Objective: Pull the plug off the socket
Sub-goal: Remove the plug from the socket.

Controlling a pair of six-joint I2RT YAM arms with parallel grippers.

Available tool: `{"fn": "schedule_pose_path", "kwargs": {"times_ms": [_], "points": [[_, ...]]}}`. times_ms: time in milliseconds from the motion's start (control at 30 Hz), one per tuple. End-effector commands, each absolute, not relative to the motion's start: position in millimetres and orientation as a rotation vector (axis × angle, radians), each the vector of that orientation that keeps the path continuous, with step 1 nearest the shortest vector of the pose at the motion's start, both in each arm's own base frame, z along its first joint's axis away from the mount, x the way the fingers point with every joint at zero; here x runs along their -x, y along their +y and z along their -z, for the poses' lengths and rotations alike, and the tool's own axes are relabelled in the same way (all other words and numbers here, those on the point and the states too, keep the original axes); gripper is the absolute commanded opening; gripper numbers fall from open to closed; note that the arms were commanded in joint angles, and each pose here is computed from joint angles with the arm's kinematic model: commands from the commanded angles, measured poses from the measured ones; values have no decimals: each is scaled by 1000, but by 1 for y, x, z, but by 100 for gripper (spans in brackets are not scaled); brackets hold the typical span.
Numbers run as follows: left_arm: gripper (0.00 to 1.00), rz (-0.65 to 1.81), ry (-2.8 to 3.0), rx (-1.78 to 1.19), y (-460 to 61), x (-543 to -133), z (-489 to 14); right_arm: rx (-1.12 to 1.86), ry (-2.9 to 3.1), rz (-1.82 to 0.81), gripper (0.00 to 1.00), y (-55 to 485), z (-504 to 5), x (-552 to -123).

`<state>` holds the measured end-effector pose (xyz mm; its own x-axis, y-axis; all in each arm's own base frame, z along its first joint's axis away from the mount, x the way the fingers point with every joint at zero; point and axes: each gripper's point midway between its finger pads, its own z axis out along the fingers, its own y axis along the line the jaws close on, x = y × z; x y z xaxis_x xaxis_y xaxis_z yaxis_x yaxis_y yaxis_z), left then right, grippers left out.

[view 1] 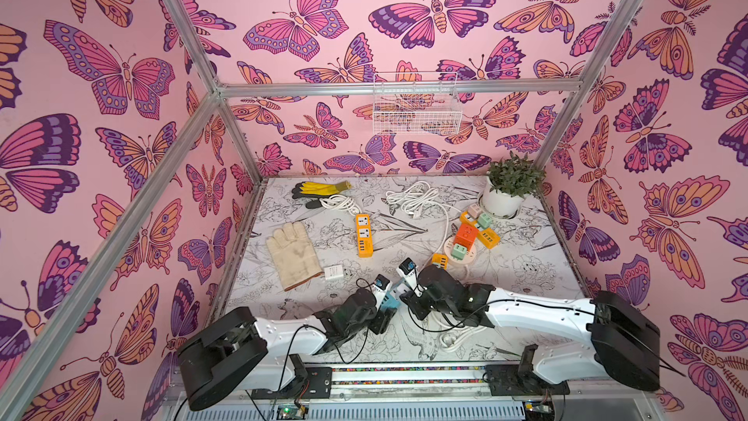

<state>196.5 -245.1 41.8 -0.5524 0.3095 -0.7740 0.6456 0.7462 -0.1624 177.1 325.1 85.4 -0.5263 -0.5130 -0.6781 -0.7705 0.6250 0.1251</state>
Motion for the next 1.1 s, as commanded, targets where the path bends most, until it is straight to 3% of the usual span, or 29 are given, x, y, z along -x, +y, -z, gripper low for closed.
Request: {"fn": "schedule_pose_path", "kwargs": {"times_ms": [0, 433, 833, 1067], "points": [[73, 503, 2193, -658, -225, -198, -40, 1043, 2278, -566, 10, 328, -76, -170], [71, 844, 2272, -172, -196, -205, -63, 1082, 2218, -609, 10, 328, -81, -164], [69, 1025, 2455, -341, -236, -196, -39, 1079, 2222, -611, 10, 329, -81, -164], [66, 992, 2635, -365, -236, -185, 4, 1098, 2214, -630, 10, 336, -85, -164]]}}
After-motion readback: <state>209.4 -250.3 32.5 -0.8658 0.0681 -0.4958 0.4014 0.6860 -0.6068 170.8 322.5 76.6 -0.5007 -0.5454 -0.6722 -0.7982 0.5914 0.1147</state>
